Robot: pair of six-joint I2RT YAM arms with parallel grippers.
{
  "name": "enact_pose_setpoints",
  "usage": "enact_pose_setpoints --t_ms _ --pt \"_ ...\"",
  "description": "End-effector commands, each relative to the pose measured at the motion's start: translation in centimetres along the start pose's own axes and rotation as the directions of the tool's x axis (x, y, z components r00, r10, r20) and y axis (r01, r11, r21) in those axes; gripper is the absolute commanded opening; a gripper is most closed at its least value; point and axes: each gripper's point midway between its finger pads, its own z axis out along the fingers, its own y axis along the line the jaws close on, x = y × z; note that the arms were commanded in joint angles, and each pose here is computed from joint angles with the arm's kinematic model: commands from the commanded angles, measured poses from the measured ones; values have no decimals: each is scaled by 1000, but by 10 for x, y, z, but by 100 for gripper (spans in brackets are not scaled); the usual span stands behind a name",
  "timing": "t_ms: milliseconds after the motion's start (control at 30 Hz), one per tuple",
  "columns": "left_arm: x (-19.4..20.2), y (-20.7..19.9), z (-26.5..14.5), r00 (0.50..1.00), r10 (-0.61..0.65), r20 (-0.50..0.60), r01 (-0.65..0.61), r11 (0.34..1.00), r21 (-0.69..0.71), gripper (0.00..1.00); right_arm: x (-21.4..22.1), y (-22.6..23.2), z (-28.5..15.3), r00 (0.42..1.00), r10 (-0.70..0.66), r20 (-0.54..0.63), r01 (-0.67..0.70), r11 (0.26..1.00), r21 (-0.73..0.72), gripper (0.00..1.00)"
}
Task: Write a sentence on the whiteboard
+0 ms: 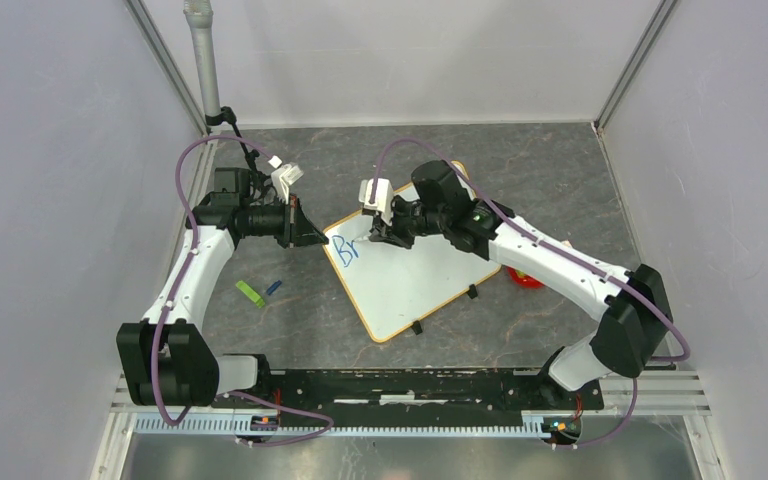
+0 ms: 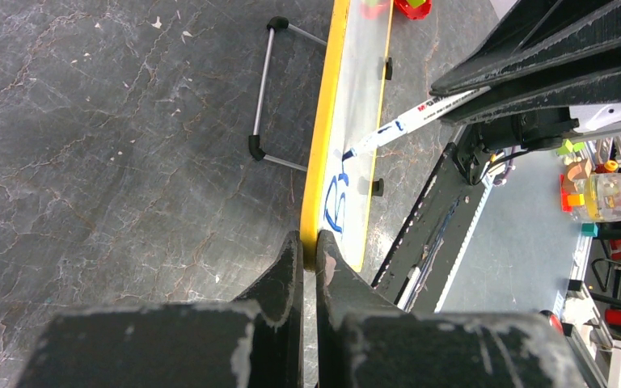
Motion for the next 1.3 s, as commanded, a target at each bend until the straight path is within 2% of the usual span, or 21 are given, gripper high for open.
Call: enact_pose_setpoints --t_ms 0,500,867,1267 --pt "-3 -1 0 1000 28 13 -28 1000 -1 3 -15 -26 -8 999 -19 27 16 997 82 0" --pt "-4 -3 0 1000 20 15 -20 1000 11 2 -34 4 -26 994 -37 105 42 998 -41 0" --pt "-4 -4 -1 1000 24 18 -24 1000 4 2 -13 -13 -16 999 -29 36 27 999 46 0" --pt "-4 -3 0 1000 23 16 -23 1000 3 3 -9 -13 -7 999 -21 33 20 999 30 0"
